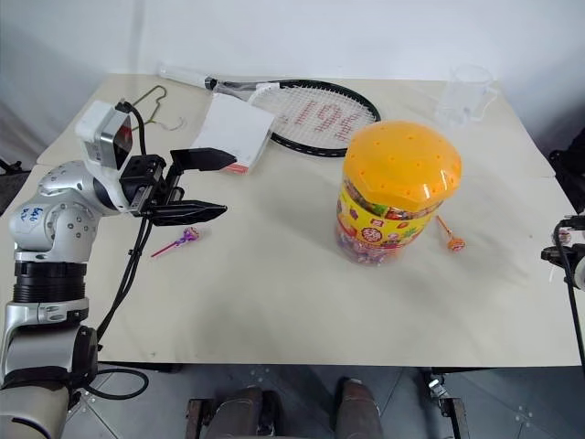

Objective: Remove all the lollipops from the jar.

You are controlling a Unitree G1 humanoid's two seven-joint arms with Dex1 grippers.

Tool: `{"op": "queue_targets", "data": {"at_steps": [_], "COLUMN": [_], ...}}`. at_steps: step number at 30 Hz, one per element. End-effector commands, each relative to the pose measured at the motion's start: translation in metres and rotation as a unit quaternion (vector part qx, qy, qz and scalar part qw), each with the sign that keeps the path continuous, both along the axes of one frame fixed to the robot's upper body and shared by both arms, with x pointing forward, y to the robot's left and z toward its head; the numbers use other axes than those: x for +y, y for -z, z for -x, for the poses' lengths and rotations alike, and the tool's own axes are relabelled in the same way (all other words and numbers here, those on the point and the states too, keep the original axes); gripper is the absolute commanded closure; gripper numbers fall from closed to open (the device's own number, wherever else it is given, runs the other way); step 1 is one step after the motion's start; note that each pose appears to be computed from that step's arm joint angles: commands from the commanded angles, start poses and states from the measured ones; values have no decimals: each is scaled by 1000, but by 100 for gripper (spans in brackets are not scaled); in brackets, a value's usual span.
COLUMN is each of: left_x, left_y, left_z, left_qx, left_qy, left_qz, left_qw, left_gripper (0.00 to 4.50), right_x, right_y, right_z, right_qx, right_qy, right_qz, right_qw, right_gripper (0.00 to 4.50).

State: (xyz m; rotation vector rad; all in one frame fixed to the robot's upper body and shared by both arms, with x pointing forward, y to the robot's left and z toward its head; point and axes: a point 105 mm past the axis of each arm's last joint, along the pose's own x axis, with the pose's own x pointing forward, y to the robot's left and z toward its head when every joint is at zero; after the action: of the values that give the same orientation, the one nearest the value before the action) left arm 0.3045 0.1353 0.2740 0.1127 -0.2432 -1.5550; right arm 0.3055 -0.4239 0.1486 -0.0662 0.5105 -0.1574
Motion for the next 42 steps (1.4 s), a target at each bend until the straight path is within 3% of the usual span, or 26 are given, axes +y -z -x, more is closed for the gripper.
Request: {"op": "queue_targets", "data": {"at_steps": [1, 4, 12, 15, 20, 24, 28, 31, 36, 42], "left_x": [1, 2, 7, 6, 7, 13, 17, 25, 37, 51], "left_y": [-9, -10, -8, -7, -3, 16, 32, 38, 57, 65], "left_z": [6, 7, 10, 8, 4, -10, -13, -22, -27, 4], "left_qx": [-29, -37, -38, -39, -19, 21, 66, 114, 145, 122], "left_qy": [3, 0, 3, -15, -30, -83, -93, -139, -189, -162], "left_qz": [1, -6, -10, -10, -4, -30, -45, -10, -35, -39], "left_qw": [1000, 999, 999, 999, 999, 996, 992, 984, 970, 978], "left_gripper": [0, 0, 0, 0, 0, 0, 0, 0, 0, 0], "right_x": [-4, -3, 3, 21, 60, 99, 129, 147, 172, 177], "right_y": [-2, 2, -8, -36, -76, -95, -90, -77, -65, -49], "right_z": [-9, -11, -4, 7, 28, 46, 61, 69, 78, 74], "right_qx": [-11, 1, -8, -36, -78, -112, -112, -95, -73, -75], "right_qy": [2, -2, -26, -79, -182, -281, -365, -420, -485, -490], "right_qz": [8, 19, 31, 59, 81, 108, 81, 69, 45, 27], "right_qw": [1000, 1000, 999, 995, 977, 947, 920, 900, 870, 868], "right_gripper": [441, 370, 90, 4, 4, 4, 4, 4, 4, 4]}}
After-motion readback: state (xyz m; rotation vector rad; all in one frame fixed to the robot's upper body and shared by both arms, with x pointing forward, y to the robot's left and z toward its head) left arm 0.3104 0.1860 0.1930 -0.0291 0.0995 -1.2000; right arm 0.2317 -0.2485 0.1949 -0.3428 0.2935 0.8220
